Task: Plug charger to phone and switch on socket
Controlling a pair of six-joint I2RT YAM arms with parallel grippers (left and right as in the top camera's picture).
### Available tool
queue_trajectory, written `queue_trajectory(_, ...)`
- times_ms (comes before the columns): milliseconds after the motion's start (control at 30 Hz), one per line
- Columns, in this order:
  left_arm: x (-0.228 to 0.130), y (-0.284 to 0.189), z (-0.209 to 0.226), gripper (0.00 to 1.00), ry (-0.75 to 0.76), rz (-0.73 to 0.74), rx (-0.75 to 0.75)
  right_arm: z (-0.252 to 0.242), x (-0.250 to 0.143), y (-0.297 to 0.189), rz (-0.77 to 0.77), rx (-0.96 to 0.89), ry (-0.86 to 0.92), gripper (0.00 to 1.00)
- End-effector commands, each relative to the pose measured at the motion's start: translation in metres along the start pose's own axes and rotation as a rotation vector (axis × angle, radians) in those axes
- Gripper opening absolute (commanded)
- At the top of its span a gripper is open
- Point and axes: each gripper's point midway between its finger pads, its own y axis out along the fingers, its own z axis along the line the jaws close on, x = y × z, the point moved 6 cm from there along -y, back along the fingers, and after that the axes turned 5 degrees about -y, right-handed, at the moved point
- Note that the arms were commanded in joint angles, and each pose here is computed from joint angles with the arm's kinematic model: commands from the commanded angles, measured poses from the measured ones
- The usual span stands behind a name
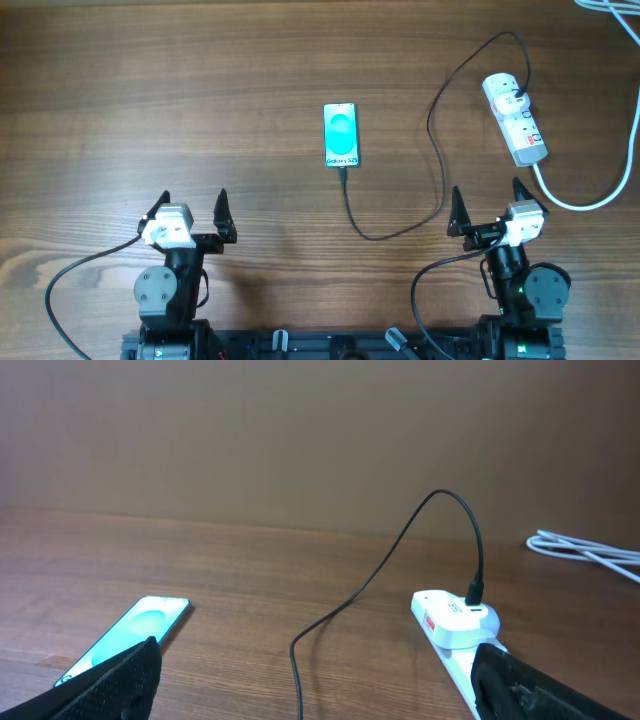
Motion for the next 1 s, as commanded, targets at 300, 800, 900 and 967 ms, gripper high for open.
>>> queue_trajectory(300,-0.0034,0.0005,0.0001,1.00,0.019,0.013,0.000,0.0004,0.0034,-0.0009,-0.020,0.000,0.004,1.00)
queue_trajectory(800,-0.0042,0.0008,0.0003,1.00,0.019,0.018,0.001,0.0004,0.0034,-0.0009,-0.020,0.000,0.004,1.00)
queue_trajectory(900,-0.0064,0.0016,0.0008,1.00,0.019,0.031,0.004,0.0004,0.0034,-0.0009,-0.020,0.000,0.004,1.00)
queue_trajectory(967,-0.0095,0.0026,0.0015,1.00,0.018,0.050,0.008,0.0004,0.0034,-0.0009,-0.020,0.000,0.004,1.00)
